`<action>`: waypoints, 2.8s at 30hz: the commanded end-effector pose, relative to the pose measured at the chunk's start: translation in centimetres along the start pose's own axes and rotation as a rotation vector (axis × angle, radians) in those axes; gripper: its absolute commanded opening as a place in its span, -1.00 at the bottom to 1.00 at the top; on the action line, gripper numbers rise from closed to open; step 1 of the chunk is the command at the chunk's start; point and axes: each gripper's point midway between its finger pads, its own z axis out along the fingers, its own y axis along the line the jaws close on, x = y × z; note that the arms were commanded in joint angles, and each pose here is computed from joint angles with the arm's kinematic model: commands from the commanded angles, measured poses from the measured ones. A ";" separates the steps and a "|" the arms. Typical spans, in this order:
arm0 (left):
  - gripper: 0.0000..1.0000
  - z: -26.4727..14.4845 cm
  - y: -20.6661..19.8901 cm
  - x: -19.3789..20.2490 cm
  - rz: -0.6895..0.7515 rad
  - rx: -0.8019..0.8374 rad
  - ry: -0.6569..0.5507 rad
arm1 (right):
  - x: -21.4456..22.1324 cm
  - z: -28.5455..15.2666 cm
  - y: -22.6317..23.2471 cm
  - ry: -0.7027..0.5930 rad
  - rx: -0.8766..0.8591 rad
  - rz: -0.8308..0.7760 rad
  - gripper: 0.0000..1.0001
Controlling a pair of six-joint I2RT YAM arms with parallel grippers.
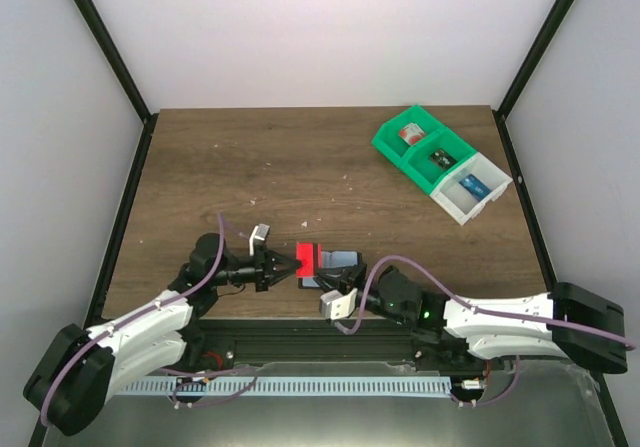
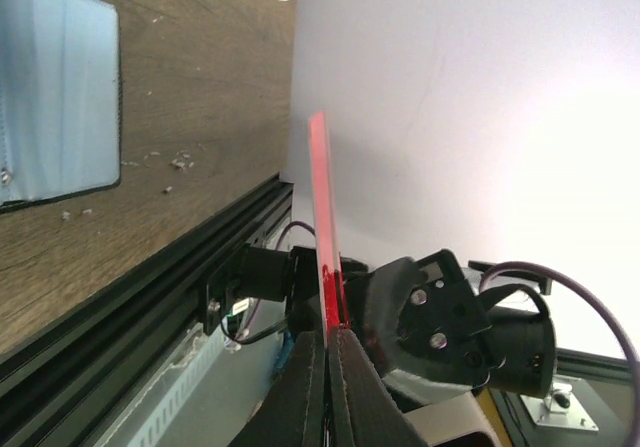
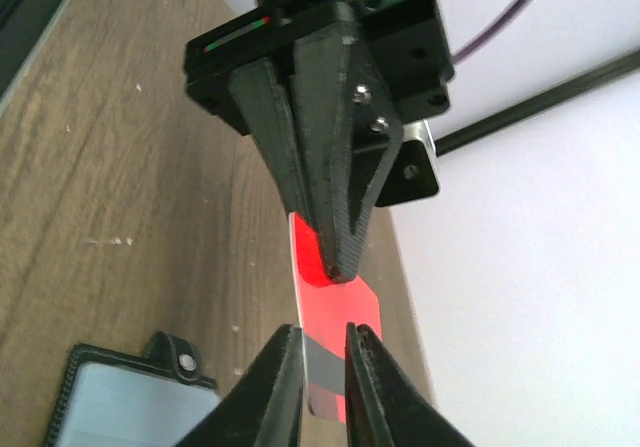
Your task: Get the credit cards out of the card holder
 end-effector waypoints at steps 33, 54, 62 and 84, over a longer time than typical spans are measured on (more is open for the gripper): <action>0.36 -2.9 -8.4 1.1 0.668 0.147 -0.128 | 0.2 -5.1 -2.5 -0.077 0.086 1.889 -0.99; 0.12 -1.0 -7.4 7.5 0.752 0.211 0.347 | -7.2 -5.9 -5.8 -0.003 -0.225 1.502 -0.99; -0.30 -0.9 -7.7 7.6 0.756 0.223 0.360 | -8.6 -5.7 -4.8 0.016 -0.336 1.438 -0.99; -1.00 -3.6 -13.0 -1.1 0.500 0.400 -0.344 | -3.6 -8.0 -10.1 -0.428 0.119 2.006 0.13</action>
